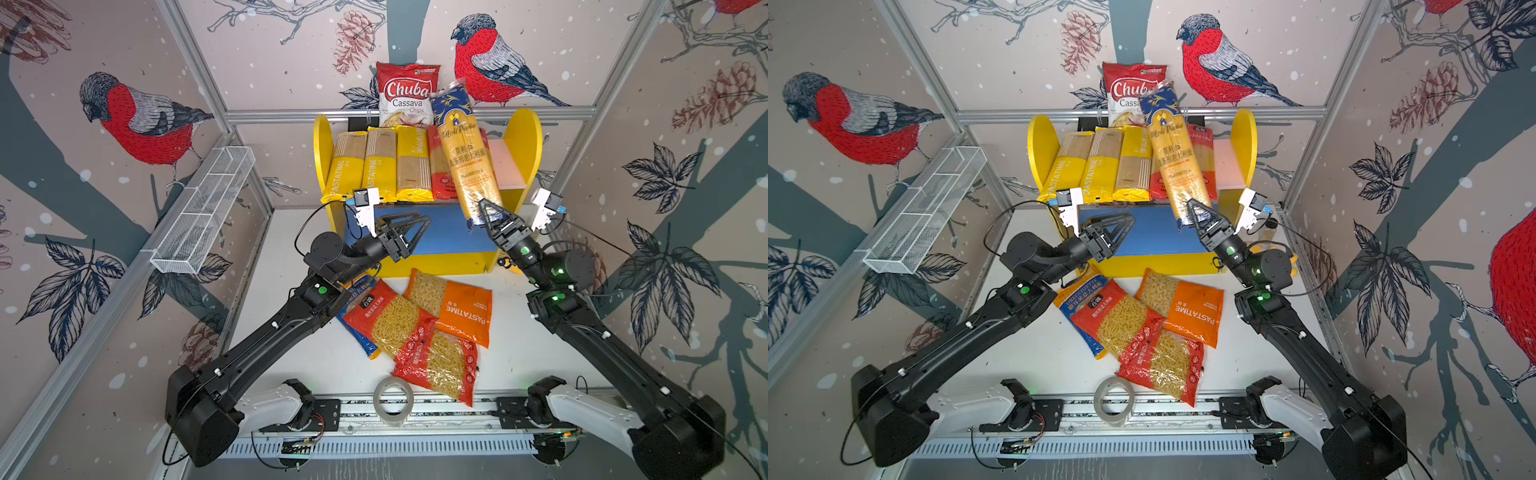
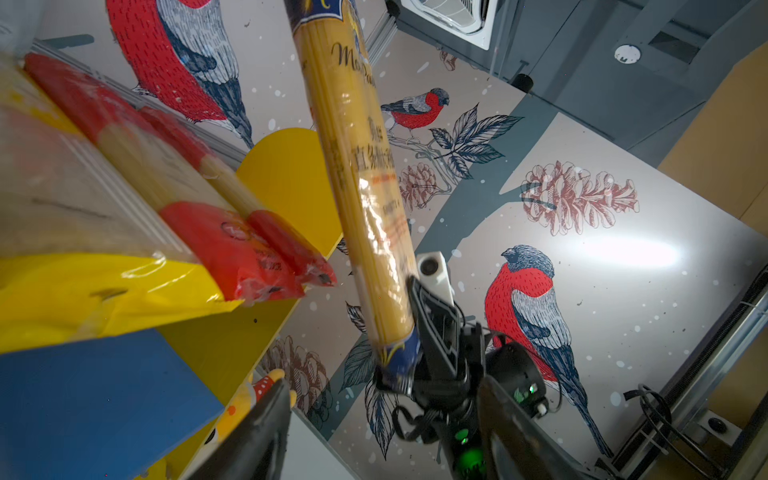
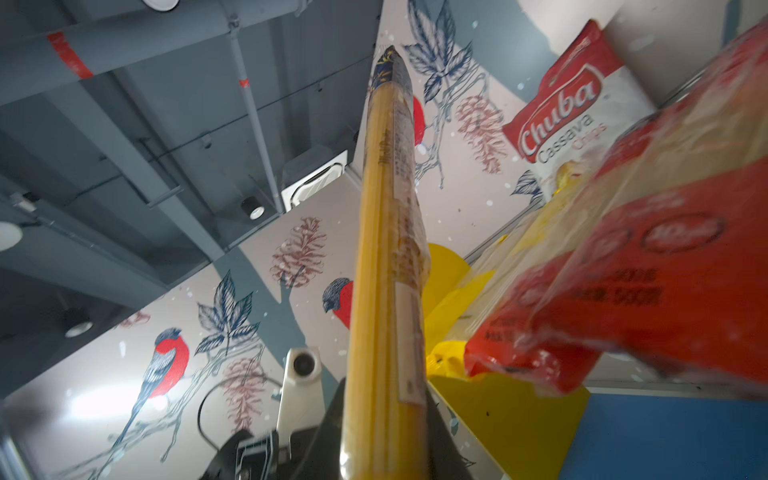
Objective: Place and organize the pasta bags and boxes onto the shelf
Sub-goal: 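Stand the package beside the red packages with the right gripper while the left withdraws, then lower both grippers to the red fusilli bag on the table, then grasp the red fusilli bag with both grippers and lift it, then carry the fusilli bag with both grippers to the lower shelf front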
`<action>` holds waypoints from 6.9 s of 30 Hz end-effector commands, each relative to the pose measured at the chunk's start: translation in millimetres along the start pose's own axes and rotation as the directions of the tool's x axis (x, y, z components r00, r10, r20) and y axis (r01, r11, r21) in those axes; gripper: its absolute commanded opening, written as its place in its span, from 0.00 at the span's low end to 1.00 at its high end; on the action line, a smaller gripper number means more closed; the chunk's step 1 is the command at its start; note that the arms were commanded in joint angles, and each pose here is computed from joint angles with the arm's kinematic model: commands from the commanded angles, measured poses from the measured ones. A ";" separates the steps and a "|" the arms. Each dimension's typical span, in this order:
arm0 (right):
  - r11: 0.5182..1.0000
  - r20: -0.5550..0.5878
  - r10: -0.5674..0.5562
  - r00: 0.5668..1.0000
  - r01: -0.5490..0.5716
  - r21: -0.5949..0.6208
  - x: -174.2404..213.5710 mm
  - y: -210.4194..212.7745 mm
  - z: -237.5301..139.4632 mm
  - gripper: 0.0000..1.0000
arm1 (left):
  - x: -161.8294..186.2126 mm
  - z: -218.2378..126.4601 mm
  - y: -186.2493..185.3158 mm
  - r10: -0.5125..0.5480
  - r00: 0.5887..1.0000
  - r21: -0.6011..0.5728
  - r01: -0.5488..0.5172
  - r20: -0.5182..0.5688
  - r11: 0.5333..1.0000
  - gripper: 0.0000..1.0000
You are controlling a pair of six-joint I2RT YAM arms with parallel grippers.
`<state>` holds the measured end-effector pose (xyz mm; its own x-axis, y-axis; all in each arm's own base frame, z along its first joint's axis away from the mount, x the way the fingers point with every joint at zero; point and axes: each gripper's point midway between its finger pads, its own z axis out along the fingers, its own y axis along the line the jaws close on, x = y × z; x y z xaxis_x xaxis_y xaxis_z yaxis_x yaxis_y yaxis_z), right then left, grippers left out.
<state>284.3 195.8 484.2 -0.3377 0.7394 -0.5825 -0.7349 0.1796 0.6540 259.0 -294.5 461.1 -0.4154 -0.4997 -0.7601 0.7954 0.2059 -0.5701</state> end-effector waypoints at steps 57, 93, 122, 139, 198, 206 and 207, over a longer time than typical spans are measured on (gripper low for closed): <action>0.823 0.088 0.096 0.991 -0.129 0.554 -20.3 -120.7 -90.9 0.76 | 103.4 -76.4 112.5 -0.071 0.991 -0.404 0.019 -0.114 0.915 0.72; 0.794 -0.784 0.447 0.430 0.214 0.569 343.5 -211.0 -147.9 0.72 | 256.2 -218.5 177.5 -0.497 0.860 -0.836 0.188 -0.113 0.515 0.75; 0.782 -0.693 0.557 0.458 -0.008 0.623 311.9 -188.5 -161.3 0.66 | 213.4 -219.2 198.4 -0.434 0.881 -0.879 0.048 -0.186 0.474 0.73; 0.831 -0.765 0.520 0.380 -0.021 0.555 362.4 -175.3 -137.3 0.26 | 256.4 -194.5 192.0 -0.470 0.857 -0.813 0.112 -0.212 0.572 0.38; 0.905 -0.387 0.404 0.829 -0.300 0.303 205.4 -176.7 91.1 0.00 | 93.3 -136.0 157.4 -0.072 0.978 -0.686 -0.083 -0.194 0.723 0.37; 0.829 -0.385 0.508 0.771 -0.315 0.462 232.1 -232.8 79.0 0.08 | 102.4 -137.3 162.9 -0.096 0.975 -0.689 -0.070 -0.200 0.721 0.37; 0.811 -0.371 0.524 0.767 -0.316 0.492 231.7 -242.5 71.0 0.15 | 102.9 -137.1 163.0 -0.097 0.975 -0.688 -0.070 -0.200 0.722 0.37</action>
<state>417.1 380.8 241.6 -0.8584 0.3951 -0.3273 -0.2644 0.2061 0.9421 283.5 -193.7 240.7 -0.5834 -0.3208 -0.7461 0.2832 0.7807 -0.5571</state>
